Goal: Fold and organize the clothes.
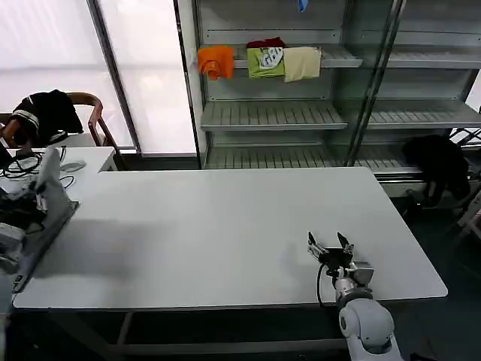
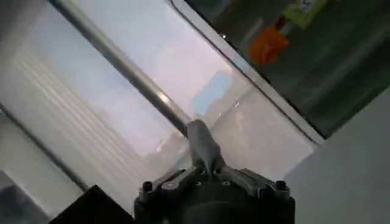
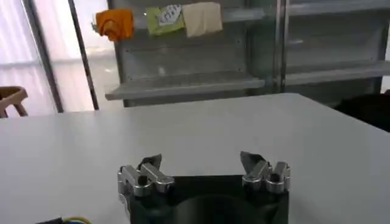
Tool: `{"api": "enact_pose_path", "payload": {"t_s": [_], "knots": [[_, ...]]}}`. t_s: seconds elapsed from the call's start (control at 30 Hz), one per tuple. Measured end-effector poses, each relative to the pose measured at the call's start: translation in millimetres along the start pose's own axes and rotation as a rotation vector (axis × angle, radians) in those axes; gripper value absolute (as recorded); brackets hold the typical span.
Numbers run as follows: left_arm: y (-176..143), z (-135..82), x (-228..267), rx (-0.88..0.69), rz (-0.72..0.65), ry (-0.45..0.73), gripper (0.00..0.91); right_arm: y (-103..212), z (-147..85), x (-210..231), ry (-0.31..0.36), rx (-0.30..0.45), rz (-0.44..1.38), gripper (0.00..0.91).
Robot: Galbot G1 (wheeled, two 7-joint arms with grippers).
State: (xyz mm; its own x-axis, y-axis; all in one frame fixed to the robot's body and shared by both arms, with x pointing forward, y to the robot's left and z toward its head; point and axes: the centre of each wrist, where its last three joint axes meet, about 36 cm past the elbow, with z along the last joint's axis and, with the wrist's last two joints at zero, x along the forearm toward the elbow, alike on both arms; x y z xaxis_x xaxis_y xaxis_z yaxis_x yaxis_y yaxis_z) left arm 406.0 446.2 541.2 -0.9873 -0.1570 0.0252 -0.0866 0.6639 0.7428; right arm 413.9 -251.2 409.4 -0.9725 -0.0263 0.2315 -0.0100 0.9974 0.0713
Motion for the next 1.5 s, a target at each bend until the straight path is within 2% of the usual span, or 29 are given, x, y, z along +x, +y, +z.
{"api": "enact_pose_path", "payload": {"t_s": [0.2, 0.37, 0.67, 0.9, 0.93, 1.23, 1.37, 1.5], "knots": [[-105, 13, 4, -0.03, 0.145, 0.011, 0.03, -15, 5, 6, 0.003, 0.003, 0.022, 0.907], [-172, -8, 13, 0.049, 0.25, -0.02, 0.04, -25, 4, 10, 0.001, -0.001, 0.042, 0.907], [-226, -71, 19, 0.369, 0.373, -0.081, 0.03, -23, -5, 17, -0.008, -0.021, 0.021, 0.907], [-266, -109, 10, 0.523, 0.464, -0.086, 0.05, -14, -10, 23, -0.012, -0.021, -0.009, 0.907], [-273, -115, 8, 0.54, 0.473, -0.081, 0.907, -13, -11, 23, -0.013, -0.019, -0.012, 0.907], [-311, -156, -8, 0.633, 0.517, -0.018, 0.907, 5, -19, 27, -0.003, -0.003, -0.077, 0.907], [-307, -174, -11, 0.673, 0.507, -0.002, 0.907, 18, -24, 26, 0.013, -0.021, -0.123, 0.907], [-286, -192, -12, 0.717, 0.488, -0.027, 0.907, 38, -29, 21, 0.031, -0.056, -0.189, 0.907]]}}
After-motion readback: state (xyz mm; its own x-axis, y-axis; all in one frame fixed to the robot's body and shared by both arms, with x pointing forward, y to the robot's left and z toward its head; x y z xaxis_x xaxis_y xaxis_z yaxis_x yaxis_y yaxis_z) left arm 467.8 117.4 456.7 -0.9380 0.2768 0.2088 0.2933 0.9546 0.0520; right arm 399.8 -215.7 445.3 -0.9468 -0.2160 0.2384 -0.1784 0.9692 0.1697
